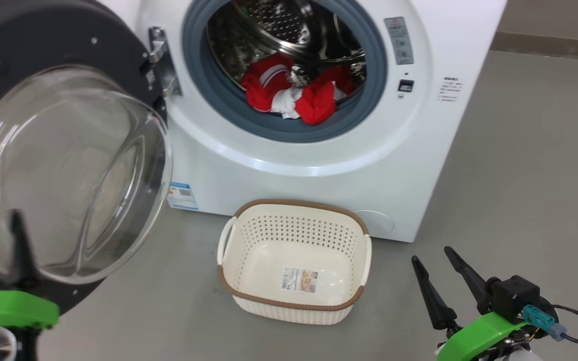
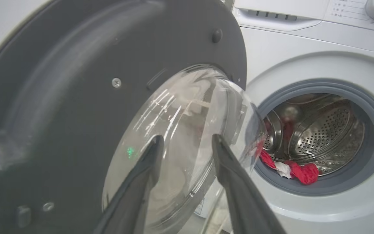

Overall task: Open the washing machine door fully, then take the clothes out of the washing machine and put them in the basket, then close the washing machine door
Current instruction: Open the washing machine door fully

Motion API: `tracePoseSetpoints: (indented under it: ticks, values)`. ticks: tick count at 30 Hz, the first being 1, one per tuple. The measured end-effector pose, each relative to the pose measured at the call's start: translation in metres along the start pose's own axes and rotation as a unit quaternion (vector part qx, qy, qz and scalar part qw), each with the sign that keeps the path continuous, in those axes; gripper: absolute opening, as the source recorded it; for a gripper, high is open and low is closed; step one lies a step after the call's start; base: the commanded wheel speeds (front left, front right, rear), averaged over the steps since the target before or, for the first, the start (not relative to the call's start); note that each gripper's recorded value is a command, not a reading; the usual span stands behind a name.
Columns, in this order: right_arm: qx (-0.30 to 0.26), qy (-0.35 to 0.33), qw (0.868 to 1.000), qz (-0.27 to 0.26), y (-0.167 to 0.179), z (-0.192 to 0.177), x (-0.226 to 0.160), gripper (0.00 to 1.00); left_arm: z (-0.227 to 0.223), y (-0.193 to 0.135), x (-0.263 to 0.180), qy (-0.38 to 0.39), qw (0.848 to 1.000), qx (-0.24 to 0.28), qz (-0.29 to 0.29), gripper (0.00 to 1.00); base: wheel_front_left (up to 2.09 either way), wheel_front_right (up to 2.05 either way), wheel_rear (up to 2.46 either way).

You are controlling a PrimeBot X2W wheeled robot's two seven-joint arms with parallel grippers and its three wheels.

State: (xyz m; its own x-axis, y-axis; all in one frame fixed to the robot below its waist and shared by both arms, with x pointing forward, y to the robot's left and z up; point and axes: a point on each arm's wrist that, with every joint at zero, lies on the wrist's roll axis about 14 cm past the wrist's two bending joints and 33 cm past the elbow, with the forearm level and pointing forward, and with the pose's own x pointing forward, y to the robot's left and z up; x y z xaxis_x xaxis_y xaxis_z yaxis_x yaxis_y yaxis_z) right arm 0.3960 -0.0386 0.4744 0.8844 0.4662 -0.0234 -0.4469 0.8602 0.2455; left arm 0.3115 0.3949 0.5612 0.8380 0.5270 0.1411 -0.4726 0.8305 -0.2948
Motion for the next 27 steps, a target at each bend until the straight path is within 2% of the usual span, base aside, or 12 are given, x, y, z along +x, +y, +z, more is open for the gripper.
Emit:
tracePoseSetpoints:
  ticks: [5, 8, 11, 19, 27]
  values:
    - [0.002, -0.019, 1.0, -0.023, -0.011, 0.011, -0.008, 1.0, 0.008, -0.04, -0.005, -0.013, 0.998, -0.016, -0.058, 1.0, 0.0, 0.0, 0.0]
    - [0.004, -0.031, 0.999, -0.035, -0.017, 0.018, -0.014, 1.0, 0.005, -0.08, -0.012, -0.012, 0.992, -0.033, -0.125, 1.0, 0.0, 0.0, 0.0]
    - [0.003, -0.045, 0.998, -0.049, -0.023, 0.026, -0.02, 1.0, -0.004, -0.107, -0.019, -0.002, 0.986, -0.05, -0.159, 1.0, 0.0, 0.0, 0.0]
    - [0.003, -0.078, 0.992, -0.098, -0.05, 0.045, -0.043, 1.0, -0.025, -0.15, -0.029, 0.021, 0.975, -0.059, -0.215, 1.0, 0.0, 0.0, 0.0]
    - [0.0, -0.109, 0.983, -0.15, -0.077, 0.063, -0.072, 1.0, -0.059, -0.181, -0.051, 0.061, 0.961, -0.027, -0.268, 1.0, 0.0, 0.0, 0.0]
